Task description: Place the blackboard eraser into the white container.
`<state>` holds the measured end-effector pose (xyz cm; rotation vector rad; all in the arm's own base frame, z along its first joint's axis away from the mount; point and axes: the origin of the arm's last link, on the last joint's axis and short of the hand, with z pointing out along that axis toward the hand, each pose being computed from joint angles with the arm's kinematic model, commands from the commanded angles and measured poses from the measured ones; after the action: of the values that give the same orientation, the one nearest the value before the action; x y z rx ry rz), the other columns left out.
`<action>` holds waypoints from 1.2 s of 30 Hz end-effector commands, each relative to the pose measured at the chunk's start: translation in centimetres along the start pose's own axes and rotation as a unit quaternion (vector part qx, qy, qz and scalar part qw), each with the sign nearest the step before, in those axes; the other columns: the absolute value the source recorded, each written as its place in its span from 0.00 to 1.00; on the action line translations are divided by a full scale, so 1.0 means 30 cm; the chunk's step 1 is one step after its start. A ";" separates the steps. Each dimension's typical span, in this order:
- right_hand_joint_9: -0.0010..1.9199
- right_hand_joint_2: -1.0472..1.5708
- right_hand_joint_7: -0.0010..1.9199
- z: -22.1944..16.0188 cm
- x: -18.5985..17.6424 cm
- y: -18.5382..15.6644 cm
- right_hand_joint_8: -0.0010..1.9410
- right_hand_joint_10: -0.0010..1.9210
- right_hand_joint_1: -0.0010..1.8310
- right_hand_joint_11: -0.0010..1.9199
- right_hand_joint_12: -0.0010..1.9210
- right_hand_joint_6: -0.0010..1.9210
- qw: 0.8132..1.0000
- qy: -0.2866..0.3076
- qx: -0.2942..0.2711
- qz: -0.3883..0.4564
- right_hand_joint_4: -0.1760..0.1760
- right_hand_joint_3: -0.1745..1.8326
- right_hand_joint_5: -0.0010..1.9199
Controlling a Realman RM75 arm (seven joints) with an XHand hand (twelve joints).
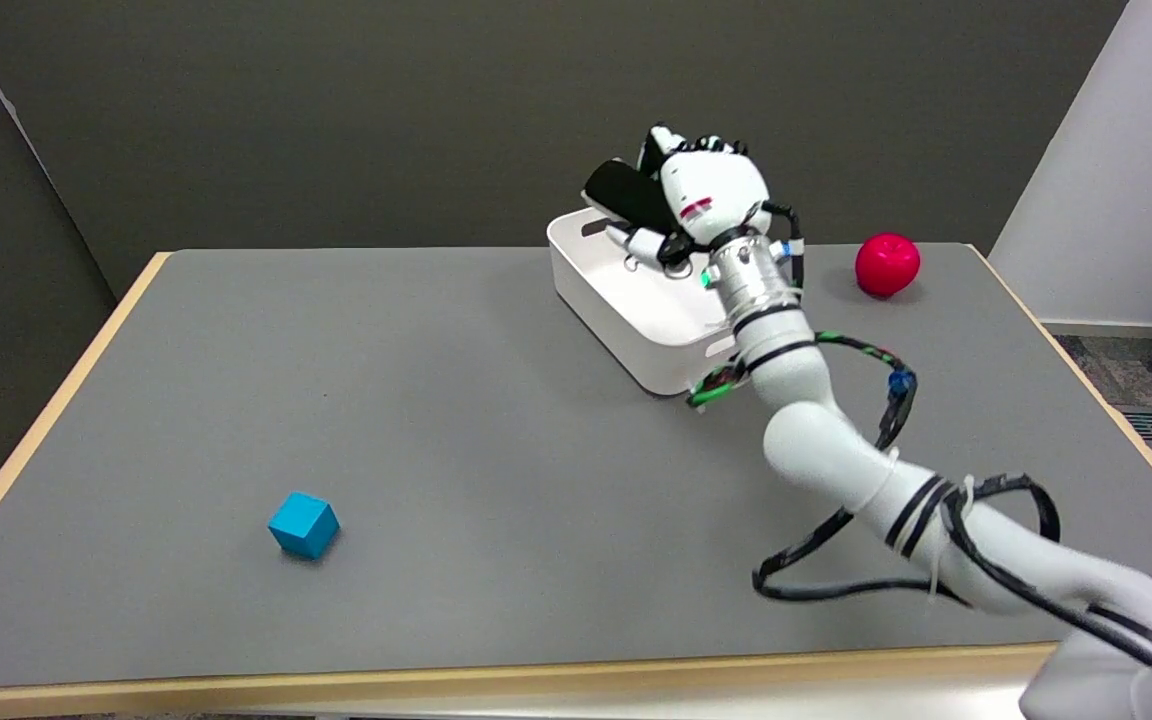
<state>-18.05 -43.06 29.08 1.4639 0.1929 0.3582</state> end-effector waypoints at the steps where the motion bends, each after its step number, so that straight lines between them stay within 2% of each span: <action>1: 0.44 0.86 0.29 0.098 -0.222 0.163 0.91 1.00 0.61 0.23 1.00 0.89 0.988 -0.152 -0.035 0.009 0.00 0.26 0.26; 5: 0.44 0.86 0.29 0.049 -0.298 0.137 0.92 1.00 0.60 0.23 1.00 0.89 0.980 -0.191 -0.032 0.036 0.00 0.27 0.26; 6: 0.43 0.82 0.30 0.046 -0.296 0.138 0.92 0.99 0.56 0.20 1.00 0.79 0.981 -0.190 -0.033 0.037 0.01 0.35 0.25; 7: 0.41 0.75 0.33 0.046 -0.293 0.143 0.91 0.97 0.49 0.14 1.00 0.63 0.981 -0.187 -0.036 0.038 0.02 0.47 0.23; 8: 0.40 0.72 0.34 0.047 -0.286 0.156 0.86 0.92 0.45 0.11 1.00 0.52 0.981 -0.183 -0.043 0.042 0.04 0.52 0.21; 10: 0.39 0.72 0.31 0.052 -0.270 0.179 0.69 0.76 0.42 0.13 1.00 0.41 0.982 -0.175 -0.056 0.052 0.12 0.51 0.18; 12: 0.20 0.69 0.21 0.062 -0.240 0.210 0.31 0.56 0.31 0.25 0.90 0.22 0.982 -0.160 -0.072 0.067 0.28 0.54 0.10; 14: 0.14 0.68 0.16 0.072 -0.194 0.253 0.25 0.50 0.30 0.22 0.87 0.19 0.983 -0.137 -0.093 0.084 0.33 0.53 0.09; 16: 0.05 0.67 0.07 0.074 -0.158 0.277 0.16 0.43 0.27 0.11 0.76 0.16 0.983 -0.118 -0.105 0.096 0.40 0.51 0.05; 18: 0.03 0.65 0.05 0.075 -0.119 0.289 0.16 0.39 0.25 0.09 0.72 0.14 0.984 -0.098 -0.109 0.103 0.41 0.56 0.04; 20: 0.00 0.64 0.03 0.075 -0.072 0.295 0.09 0.34 0.25 0.05 0.68 0.13 0.986 -0.072 -0.109 0.103 0.45 0.55 0.04; 23: 0.00 0.65 0.01 0.070 -0.004 0.289 0.09 0.31 0.25 0.03 0.67 0.14 0.989 -0.036 -0.104 0.103 0.47 0.54 0.03; 25: 0.00 0.65 0.00 0.056 0.081 0.270 0.11 0.30 0.27 0.03 0.68 0.15 0.988 0.011 -0.098 0.116 0.47 0.52 0.02; 26: 0.00 0.65 0.02 0.052 0.108 0.267 0.05 0.28 0.33 0.06 0.59 0.13 0.987 0.026 -0.097 0.123 0.46 0.57 0.04; 27: 0.00 0.64 0.02 0.041 0.150 0.267 0.05 0.28 0.33 0.06 0.58 0.12 0.985 0.049 -0.096 0.138 0.47 0.57 0.04; 29: 0.00 0.65 0.00 0.012 0.209 0.274 0.10 0.31 0.26 0.01 0.65 0.14 0.980 0.083 -0.091 0.159 0.47 0.53 0.02; 31: 0.00 0.65 0.01 -0.030 0.256 0.306 0.12 0.32 0.26 0.01 0.66 0.15 0.970 0.116 -0.095 0.191 0.47 0.52 0.02; 33: 0.01 0.64 0.04 -0.064 0.273 0.344 0.09 0.33 0.23 0.03 0.62 0.13 0.961 0.135 -0.103 0.217 0.45 0.55 0.03; 36: 0.01 0.65 0.05 -0.130 0.292 0.417 0.12 0.35 0.23 0.03 0.63 0.14 0.935 0.177 -0.118 0.282 0.43 0.56 0.04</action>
<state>-18.13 -44.34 36.33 1.3265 -0.0426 0.5034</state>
